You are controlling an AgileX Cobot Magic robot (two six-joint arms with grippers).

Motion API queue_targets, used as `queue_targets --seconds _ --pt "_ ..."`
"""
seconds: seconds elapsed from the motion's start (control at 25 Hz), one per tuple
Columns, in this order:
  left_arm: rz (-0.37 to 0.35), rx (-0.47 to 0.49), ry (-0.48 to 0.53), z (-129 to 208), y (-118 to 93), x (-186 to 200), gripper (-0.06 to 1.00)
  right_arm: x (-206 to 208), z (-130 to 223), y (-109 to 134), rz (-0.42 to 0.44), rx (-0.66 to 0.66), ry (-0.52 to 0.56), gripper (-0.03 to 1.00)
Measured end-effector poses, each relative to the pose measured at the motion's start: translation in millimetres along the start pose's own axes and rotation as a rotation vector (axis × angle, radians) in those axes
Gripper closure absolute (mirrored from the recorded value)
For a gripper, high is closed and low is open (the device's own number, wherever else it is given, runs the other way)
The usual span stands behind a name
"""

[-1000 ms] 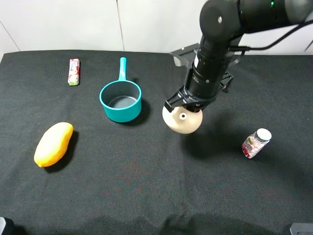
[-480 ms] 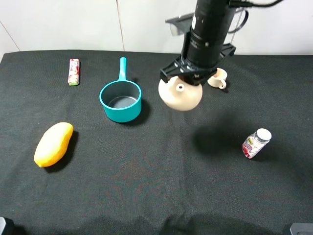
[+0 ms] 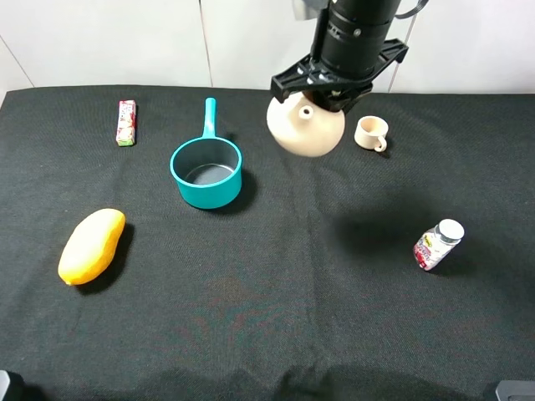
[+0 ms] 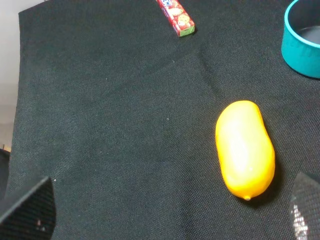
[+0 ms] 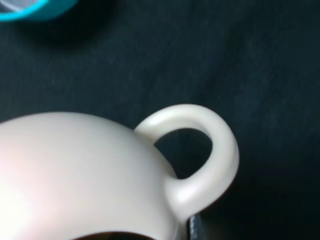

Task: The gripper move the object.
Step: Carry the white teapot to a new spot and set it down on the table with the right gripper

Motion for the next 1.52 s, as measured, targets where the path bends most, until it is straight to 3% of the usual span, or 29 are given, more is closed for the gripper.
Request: queue_targets --seconds 0.32,0.96,1.52 --pt "0.000 0.000 0.000 0.0 0.0 0.0 -0.05 2.4 5.5 -38.4 0.014 -0.099 -0.006 0.94" --pt "0.000 0.000 0.000 0.0 0.0 0.0 -0.05 9.2 33.4 -139.5 0.073 -0.338 -0.062 0.94" --pt "0.000 0.000 0.000 0.0 0.0 0.0 -0.05 -21.1 57.4 -214.0 0.138 -0.489 -0.061 0.94"
Point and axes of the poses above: a point on each arm's last joint axis where the gripper is mounted, x pointing back along that axis away from the gripper, y along the wrist's bending axis when the last joint is at zero, z = x × y, the point moved 3 cm from there along -x, pointing out along that axis toward the gripper, and after that the axes turned 13 degrees about x, right-handed, at the moved point
